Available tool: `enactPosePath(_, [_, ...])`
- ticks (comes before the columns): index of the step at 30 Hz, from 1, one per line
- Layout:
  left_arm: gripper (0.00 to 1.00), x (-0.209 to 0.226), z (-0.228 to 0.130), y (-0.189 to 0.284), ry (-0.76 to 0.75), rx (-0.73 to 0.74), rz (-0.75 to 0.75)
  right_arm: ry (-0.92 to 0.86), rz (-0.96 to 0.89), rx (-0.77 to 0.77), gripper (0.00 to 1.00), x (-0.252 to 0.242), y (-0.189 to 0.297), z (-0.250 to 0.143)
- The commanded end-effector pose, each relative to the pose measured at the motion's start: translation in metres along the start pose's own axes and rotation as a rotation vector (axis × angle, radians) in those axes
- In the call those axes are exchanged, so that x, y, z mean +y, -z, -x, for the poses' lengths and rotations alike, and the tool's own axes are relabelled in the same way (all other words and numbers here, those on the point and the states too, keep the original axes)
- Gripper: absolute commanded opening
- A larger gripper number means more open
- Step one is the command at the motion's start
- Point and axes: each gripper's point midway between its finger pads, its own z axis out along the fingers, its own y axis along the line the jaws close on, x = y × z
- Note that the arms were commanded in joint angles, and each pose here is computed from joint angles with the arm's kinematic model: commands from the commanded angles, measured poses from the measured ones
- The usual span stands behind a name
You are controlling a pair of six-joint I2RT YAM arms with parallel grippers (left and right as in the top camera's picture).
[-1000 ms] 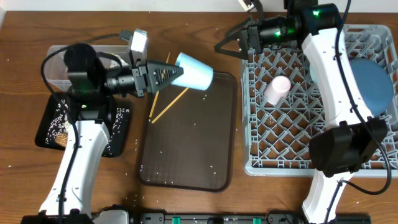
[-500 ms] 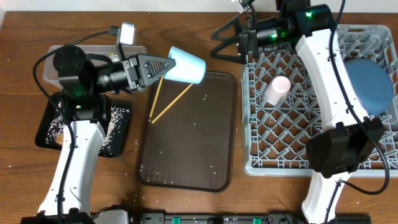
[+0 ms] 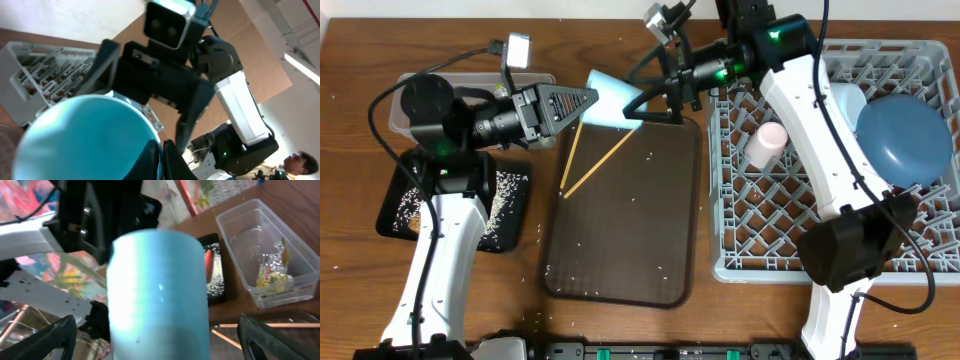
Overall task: Sort waste into correct bins and load items into the dishwasher rack
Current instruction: 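Grasp the light-blue cup with the right gripper and open the left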
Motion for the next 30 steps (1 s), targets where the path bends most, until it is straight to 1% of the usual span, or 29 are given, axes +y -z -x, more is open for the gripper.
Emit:
enactPosePath(1, [0.06, -0.007, 0.007, 0.001, -0.011, -0.014, -0.006, 0.035, -0.016, 0.021, 0.95, 0.002, -0.007, -0.002])
enactPosePath(3, [0.06, -0.009, 0.008, 0.001, -0.016, -0.016, -0.011, 0.045, -0.013, 0.024, 0.93, 0.003, -0.011, -0.002])
enactPosePath(8, [0.06, -0.009, 0.008, 0.001, -0.015, -0.016, -0.010, 0.066, 0.000, 0.027, 0.83, 0.007, -0.018, 0.000])
enactPosePath(12, [0.06, -0.009, 0.008, 0.001, -0.015, -0.016, -0.010, 0.084, 0.013, 0.031, 0.78, 0.011, -0.025, 0.001])
enactPosePath(18, [0.06, -0.009, 0.008, 0.001, -0.016, -0.016, -0.010, 0.090, 0.024, 0.037, 0.63, 0.015, -0.030, 0.001])
enactPosePath(26, [0.06, -0.009, 0.008, 0.001, -0.016, -0.016, -0.010, 0.079, 0.018, 0.036, 0.52, 0.013, -0.028, 0.000])
enactPosePath(30, [0.08, -0.009, 0.008, 0.001, -0.020, -0.016, -0.010, 0.044, -0.034, 0.044, 0.47, 0.002, -0.020, -0.002])
